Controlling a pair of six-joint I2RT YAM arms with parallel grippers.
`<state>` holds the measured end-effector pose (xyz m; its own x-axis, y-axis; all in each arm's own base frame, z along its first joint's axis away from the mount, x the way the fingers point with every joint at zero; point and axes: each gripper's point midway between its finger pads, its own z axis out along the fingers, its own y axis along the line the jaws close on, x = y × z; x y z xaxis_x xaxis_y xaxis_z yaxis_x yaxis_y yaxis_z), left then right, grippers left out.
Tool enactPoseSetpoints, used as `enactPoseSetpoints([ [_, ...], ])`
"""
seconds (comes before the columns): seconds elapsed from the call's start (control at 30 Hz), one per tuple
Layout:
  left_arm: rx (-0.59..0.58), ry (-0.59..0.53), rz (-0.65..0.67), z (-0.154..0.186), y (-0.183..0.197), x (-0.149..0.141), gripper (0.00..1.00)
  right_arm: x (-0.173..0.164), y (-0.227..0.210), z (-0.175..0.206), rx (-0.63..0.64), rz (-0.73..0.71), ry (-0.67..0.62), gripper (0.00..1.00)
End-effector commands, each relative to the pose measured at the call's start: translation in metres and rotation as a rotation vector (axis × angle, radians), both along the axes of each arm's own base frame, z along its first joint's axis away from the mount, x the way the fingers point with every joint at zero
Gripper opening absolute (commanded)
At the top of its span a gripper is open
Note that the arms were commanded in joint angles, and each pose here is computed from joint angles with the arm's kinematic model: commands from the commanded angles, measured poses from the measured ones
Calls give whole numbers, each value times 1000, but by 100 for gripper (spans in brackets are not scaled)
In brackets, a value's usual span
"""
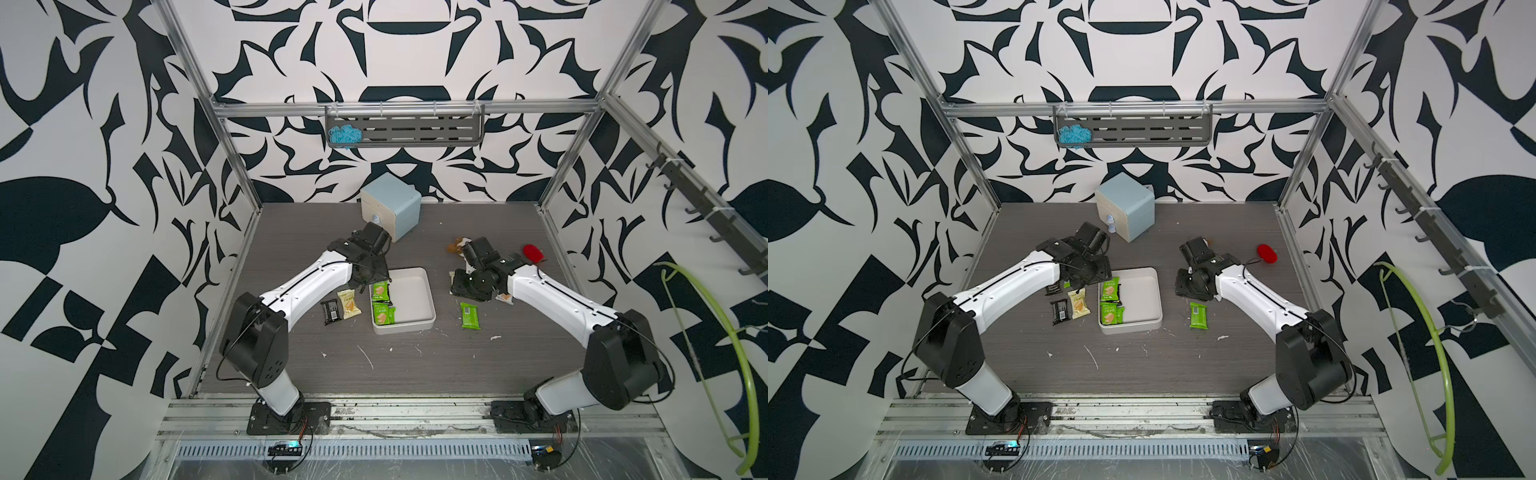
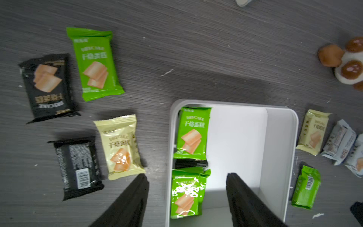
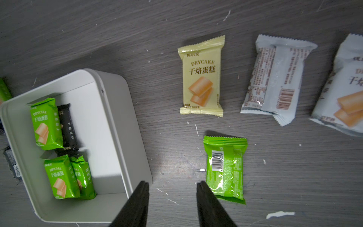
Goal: Take the cookies out of the storage box
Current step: Place the cookie at the center of the board, then pick up the cookie from the storage box.
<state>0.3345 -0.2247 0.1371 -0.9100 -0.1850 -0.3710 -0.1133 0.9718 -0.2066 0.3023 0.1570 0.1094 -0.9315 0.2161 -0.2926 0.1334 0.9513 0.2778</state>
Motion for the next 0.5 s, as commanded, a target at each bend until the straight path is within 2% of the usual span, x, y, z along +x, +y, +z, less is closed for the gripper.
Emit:
enactPoseSetpoints([
  [0.0, 71, 28, 4, -4, -5, -3, 70, -3, -2, 8, 15, -10, -35, 46],
  [0.47, 262, 122, -41, -38, -30, 7, 71, -2, -19, 7, 17, -19, -36, 46],
])
